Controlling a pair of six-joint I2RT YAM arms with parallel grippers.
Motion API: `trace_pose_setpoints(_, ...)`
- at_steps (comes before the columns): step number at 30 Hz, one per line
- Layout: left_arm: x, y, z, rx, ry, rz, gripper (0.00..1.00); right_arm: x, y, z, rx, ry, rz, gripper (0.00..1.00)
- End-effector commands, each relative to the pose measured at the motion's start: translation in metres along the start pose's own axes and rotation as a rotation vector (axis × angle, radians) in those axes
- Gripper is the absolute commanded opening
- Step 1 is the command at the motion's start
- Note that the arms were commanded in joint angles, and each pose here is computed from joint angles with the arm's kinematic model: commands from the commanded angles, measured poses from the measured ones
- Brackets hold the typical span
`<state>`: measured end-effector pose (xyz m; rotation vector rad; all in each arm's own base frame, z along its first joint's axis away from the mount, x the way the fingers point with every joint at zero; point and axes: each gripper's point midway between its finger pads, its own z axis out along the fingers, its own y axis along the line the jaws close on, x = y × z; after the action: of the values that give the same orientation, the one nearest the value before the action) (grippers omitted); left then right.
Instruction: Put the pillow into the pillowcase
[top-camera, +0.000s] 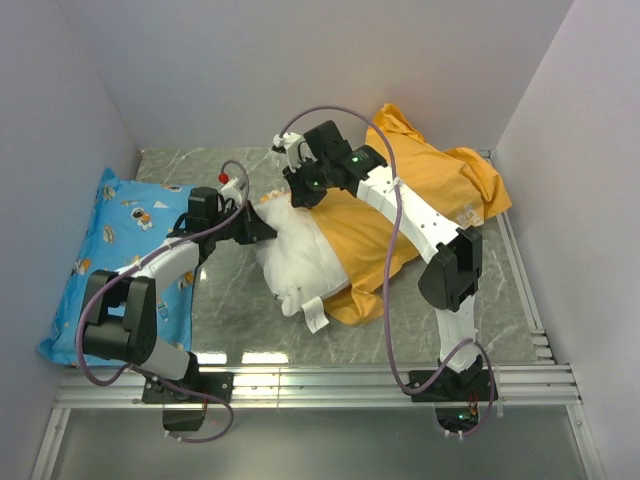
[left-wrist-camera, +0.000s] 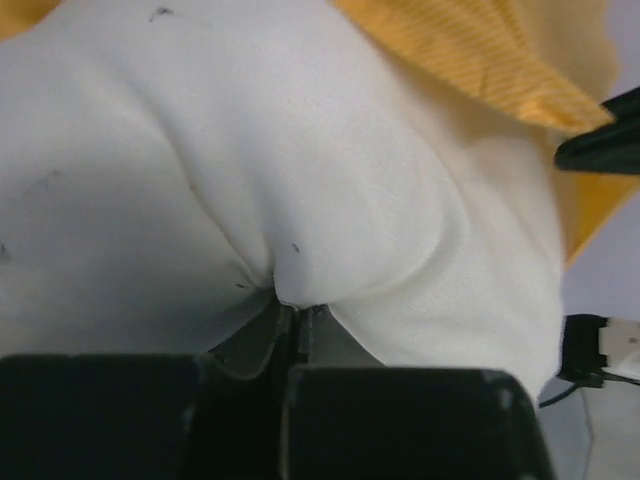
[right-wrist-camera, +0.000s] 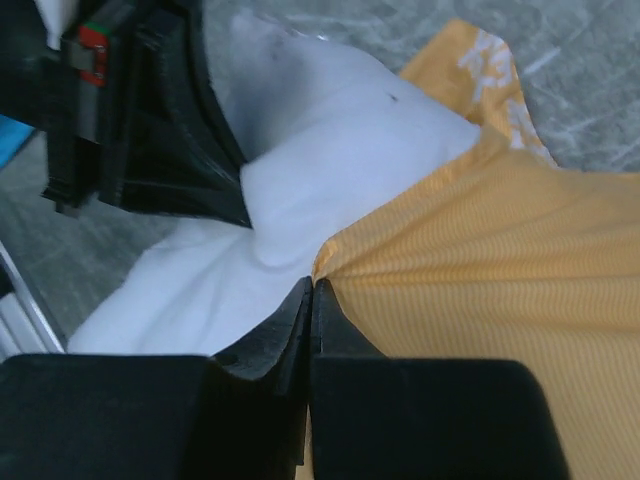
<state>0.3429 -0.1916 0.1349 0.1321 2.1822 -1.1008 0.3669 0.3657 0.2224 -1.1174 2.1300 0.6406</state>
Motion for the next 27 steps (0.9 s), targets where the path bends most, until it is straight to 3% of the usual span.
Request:
trace_pose_setpoints(1,-0.050,-0.078,-0.007,0.293,-0.093,0.055,0.00,-0.055,0.077,-0.028,-0.324,-0.162,-0.035,0.00)
trace_pose_setpoints(4,-0.063,-0.104,-0.018,0.351,-0.145,-0.006,0.00,-0.091,0.128,-0.067,-0.556,-0.283,-0.080,0.00)
trace_pose_setpoints(6,-0.067,-0.102,-0.028,0.312,-0.190,-0.047,0.00,-0.096,0.131,-0.075,-0.578,-0.318,-0.130,0.00)
trace_pose_setpoints(9,-0.053,-0.083,-0.034,0.235,-0.201,-0.109,0.00,-0.058,0.103,-0.039,-0.544,-0.207,-0.114,0.00)
trace_pose_setpoints(13,-0.024,-0.043,-0.031,0.129,-0.179,-0.189,0.01,0.002,0.115,-0.019,-0.600,-0.059,-0.134,0.00)
trace_pose_setpoints(14,-0.019,-0.033,-0.029,0.106,-0.170,-0.194,0.03,0.007,0.111,-0.021,-0.549,-0.053,-0.154,0.02)
trace_pose_setpoints(15,-0.019,-0.029,-0.031,0.098,-0.164,-0.120,0.13,0.025,0.110,-0.016,-0.542,-0.010,-0.107,0.22)
trace_pose_setpoints(16,-0.009,-0.018,-0.033,0.049,-0.105,-0.132,0.39,0.031,0.100,-0.023,-0.516,0.003,-0.073,0.30)
trace_pose_setpoints(17,-0.032,-0.023,-0.044,0.043,-0.139,-0.056,0.44,0.026,0.091,-0.043,-0.478,-0.029,-0.059,0.44)
trace_pose_setpoints(18,-0.037,-0.022,-0.053,0.023,-0.136,0.101,0.50,0.040,0.081,-0.049,-0.452,-0.004,0.055,0.66)
trace_pose_setpoints(19,-0.045,-0.024,-0.063,-0.007,-0.146,0.191,0.62,0.033,0.070,-0.061,-0.429,-0.066,0.086,0.70)
trace_pose_setpoints(20,-0.048,-0.033,-0.075,-0.033,-0.121,0.275,0.67,0.024,0.044,-0.102,-0.354,-0.162,0.129,0.86)
trace_pose_setpoints(21,-0.056,-0.048,-0.092,-0.040,-0.151,0.514,0.71,0.026,0.032,-0.116,-0.292,-0.188,0.189,0.86)
trace_pose_setpoints(22,-0.059,-0.051,-0.101,-0.081,-0.163,0.625,0.80,0.046,0.018,-0.119,-0.236,-0.185,0.231,0.86)
trace_pose_setpoints(23,-0.048,-0.068,-0.113,-0.069,-0.153,0.716,0.82,0.048,0.009,-0.149,-0.149,-0.250,0.231,0.86)
trace_pose_setpoints(24,-0.041,-0.073,-0.116,-0.065,-0.136,0.844,0.84,0.078,-0.001,-0.145,-0.082,-0.215,0.309,0.87)
trace_pose_setpoints(25,-0.033,-0.072,-0.117,-0.097,-0.115,0.886,0.92,0.089,-0.004,-0.149,-0.048,-0.220,0.319,0.89)
trace_pose_setpoints(27,0.011,-0.095,-0.105,-0.018,-0.014,0.987,0.96,0.123,-0.006,-0.153,0.008,-0.174,0.423,0.90)
